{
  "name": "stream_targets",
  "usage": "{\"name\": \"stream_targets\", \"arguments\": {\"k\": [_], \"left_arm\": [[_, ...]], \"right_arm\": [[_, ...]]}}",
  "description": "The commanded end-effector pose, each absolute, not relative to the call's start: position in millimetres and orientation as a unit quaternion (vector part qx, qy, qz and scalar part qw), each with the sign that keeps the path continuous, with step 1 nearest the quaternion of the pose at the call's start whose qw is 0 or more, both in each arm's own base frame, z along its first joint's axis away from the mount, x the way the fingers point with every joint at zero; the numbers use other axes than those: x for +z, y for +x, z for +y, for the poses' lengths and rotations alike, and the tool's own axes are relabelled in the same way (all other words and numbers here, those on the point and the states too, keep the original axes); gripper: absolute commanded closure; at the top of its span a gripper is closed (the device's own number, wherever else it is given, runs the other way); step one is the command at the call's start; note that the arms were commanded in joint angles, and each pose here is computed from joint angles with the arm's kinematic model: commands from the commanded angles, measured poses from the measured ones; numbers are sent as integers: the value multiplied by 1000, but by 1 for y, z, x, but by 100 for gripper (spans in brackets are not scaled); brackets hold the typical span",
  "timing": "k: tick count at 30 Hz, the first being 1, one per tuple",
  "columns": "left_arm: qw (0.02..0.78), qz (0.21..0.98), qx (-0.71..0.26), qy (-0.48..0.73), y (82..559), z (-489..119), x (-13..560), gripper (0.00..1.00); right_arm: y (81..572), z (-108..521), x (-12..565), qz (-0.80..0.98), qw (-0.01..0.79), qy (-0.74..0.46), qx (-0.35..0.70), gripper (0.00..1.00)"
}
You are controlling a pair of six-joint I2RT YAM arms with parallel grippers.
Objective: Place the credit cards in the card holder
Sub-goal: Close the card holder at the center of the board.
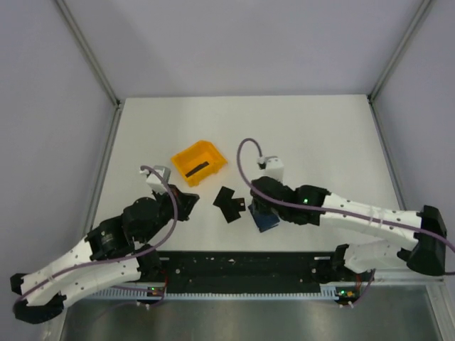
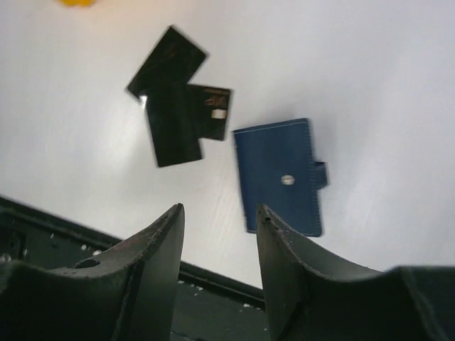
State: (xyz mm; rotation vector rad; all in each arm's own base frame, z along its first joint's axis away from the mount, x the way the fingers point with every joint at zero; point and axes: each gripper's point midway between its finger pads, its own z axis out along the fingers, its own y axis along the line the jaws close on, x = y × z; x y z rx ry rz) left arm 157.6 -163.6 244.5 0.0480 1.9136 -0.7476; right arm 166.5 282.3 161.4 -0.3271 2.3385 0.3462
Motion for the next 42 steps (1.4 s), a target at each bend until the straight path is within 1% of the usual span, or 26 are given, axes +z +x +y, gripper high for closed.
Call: {"name": "stream_targets", "arguments": {"k": [1,5,8,11,14,22,26,28,31,34,42], "left_arm": [[508,784,-350,69,163,-210,256,100],[489,785,-366,104,170,-249,240,100],[473,791,-368,125,174,-271,226,100],[462,796,-365,140,179,-289,212,100],[448,807,-356,148,184,-301,197,100],[423,836,-317,146,191,-306,158,100],[417,844,-302,149,194,-307,145,100],[414,847,-297,151,195,-307,138,100],[402,856,-285,155,194,-307,124,100],[399,854,-294,157,196,-317,121,100],[379,862,-295,162,194,-324,110,100]], "right_arm": [[187,208,129,933,348,11,92,58],[180,153,101,945,320,57,27,62],[169,145,81,957,285,51,8,63],[163,149,65,964,262,39,10,65],[165,170,55,963,261,21,56,65],[170,206,38,960,251,-35,119,66],[167,227,49,944,261,-55,193,66],[167,229,57,936,276,-54,214,66],[170,217,63,929,303,-38,208,63],[173,205,67,921,330,-15,206,60],[173,195,54,924,335,-2,187,59]]}}
